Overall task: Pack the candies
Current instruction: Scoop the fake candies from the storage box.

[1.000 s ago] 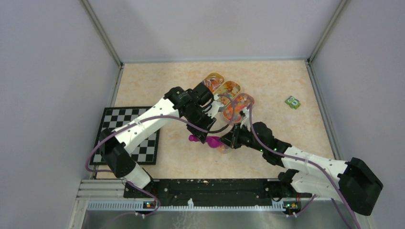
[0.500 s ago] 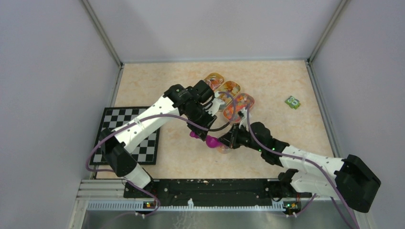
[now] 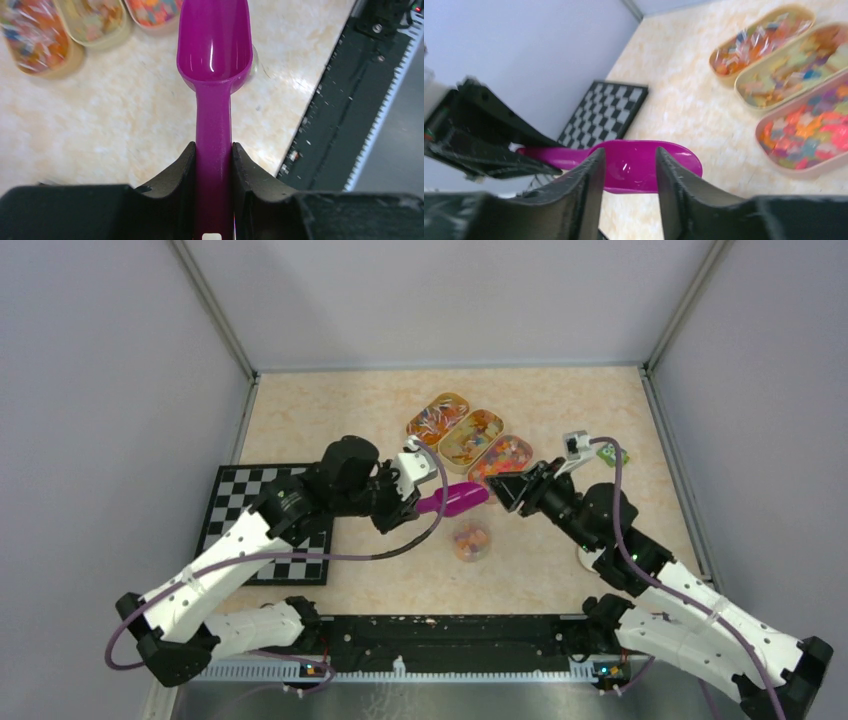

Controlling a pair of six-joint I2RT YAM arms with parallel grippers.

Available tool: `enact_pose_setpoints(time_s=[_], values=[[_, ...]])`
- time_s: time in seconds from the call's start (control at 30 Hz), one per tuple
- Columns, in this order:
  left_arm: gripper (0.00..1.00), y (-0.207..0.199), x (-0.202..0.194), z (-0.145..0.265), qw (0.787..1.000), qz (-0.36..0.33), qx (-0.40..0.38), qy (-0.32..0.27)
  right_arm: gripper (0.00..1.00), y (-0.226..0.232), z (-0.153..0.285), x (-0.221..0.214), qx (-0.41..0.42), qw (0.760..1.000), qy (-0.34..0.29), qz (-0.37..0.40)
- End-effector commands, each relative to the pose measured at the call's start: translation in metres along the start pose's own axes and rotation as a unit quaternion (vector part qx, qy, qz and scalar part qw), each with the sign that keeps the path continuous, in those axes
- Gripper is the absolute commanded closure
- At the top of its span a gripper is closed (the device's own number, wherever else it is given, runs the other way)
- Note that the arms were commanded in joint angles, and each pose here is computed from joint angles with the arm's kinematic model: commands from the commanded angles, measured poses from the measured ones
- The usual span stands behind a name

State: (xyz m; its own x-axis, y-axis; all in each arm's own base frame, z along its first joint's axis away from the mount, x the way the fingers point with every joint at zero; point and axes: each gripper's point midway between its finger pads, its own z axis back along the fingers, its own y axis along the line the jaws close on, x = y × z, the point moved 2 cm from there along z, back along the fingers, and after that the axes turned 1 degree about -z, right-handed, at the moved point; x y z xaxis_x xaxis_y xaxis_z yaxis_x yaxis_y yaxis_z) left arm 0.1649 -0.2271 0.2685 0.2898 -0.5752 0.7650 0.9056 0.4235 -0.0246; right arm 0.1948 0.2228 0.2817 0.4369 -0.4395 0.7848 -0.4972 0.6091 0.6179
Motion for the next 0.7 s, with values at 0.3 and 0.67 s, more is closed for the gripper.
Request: enact_pose_setpoints(time_s=[0.3,0.67], values=[[1.00,0.115,0.027,-0.029,0.981,-0.054,0.181,-0.044,0.56,-0.073,-0.064,0.112,-0.105,0.988,-0.073,0.085],[1.00,0.177,0.036,-0.097,0.988,-0.022,0.152,-0.005,0.69,-0.200,-0.157,0.096,-0.145,0.987,0.039,0.061]])
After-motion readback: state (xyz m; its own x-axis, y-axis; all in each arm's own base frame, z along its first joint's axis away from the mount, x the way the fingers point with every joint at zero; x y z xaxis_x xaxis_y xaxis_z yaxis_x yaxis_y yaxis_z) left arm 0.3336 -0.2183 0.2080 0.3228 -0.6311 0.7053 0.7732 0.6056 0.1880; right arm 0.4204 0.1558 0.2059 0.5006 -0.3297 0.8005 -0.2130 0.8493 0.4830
